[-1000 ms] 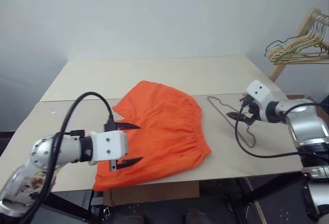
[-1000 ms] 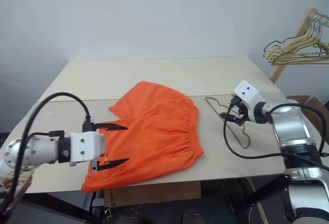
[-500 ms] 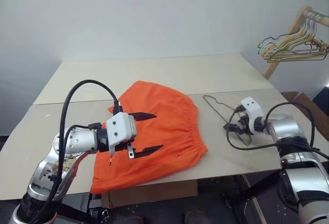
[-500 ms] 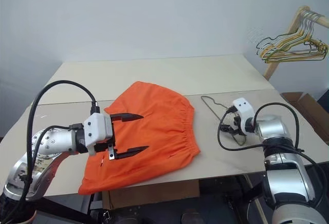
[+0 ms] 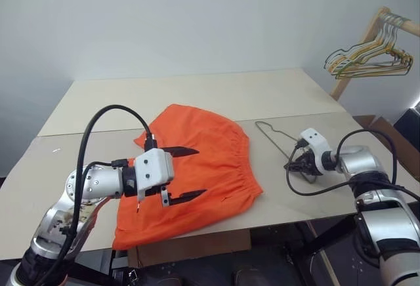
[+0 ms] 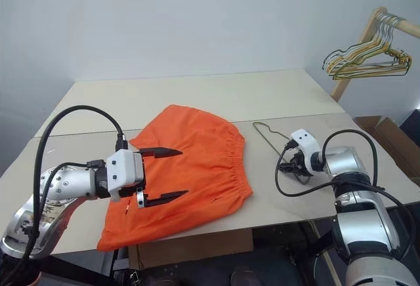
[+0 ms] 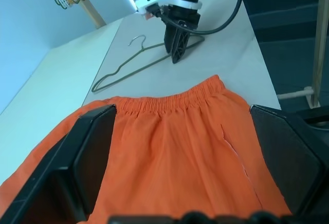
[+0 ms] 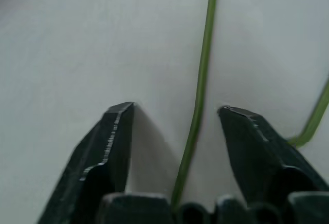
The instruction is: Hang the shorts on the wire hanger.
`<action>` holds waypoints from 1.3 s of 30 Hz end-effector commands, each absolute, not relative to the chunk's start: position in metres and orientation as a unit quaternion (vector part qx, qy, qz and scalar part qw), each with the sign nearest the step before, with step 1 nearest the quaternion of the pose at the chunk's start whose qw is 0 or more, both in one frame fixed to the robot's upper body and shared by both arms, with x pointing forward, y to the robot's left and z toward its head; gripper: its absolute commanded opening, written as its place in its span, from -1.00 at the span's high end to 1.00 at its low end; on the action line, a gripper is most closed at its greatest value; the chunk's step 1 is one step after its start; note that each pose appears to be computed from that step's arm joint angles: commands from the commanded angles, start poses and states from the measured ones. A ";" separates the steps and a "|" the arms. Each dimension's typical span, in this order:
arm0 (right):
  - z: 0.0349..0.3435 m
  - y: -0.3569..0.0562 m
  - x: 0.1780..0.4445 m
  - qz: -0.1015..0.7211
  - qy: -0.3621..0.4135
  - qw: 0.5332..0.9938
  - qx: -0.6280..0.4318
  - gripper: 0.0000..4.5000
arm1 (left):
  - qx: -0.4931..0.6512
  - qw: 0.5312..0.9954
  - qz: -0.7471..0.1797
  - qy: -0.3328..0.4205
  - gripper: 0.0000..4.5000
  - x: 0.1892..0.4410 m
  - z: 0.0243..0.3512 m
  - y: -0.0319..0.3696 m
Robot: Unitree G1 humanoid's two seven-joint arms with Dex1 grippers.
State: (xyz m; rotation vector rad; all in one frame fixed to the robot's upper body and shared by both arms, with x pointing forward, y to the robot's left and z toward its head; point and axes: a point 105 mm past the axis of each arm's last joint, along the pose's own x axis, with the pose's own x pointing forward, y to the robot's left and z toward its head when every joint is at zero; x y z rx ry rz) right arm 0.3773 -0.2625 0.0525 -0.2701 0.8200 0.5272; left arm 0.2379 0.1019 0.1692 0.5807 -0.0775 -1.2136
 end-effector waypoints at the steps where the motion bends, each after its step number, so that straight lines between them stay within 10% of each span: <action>1: 0.045 -0.261 0.376 0.248 0.410 0.868 -0.131 0.25 | 0.283 0.778 -0.559 -0.053 -1.00 0.237 0.175 0.101; 6: 0.044 -0.262 0.378 0.232 0.413 0.870 -0.134 0.99 | 0.288 0.779 -0.554 -0.056 -1.00 0.240 0.174 0.101; 17: 0.122 -0.236 0.402 0.204 0.221 0.938 -0.173 0.99 | 0.067 0.906 -0.416 -0.034 -1.00 0.296 0.192 0.094; 26: 0.215 -0.132 0.349 0.332 -0.084 0.916 -0.211 0.99 | -0.224 0.894 -0.381 -0.069 -1.00 0.332 0.248 0.078; 39: 0.201 -0.076 0.305 0.401 -0.171 0.873 -0.217 0.99 | -0.273 0.876 -0.386 -0.099 -1.00 0.334 0.266 0.081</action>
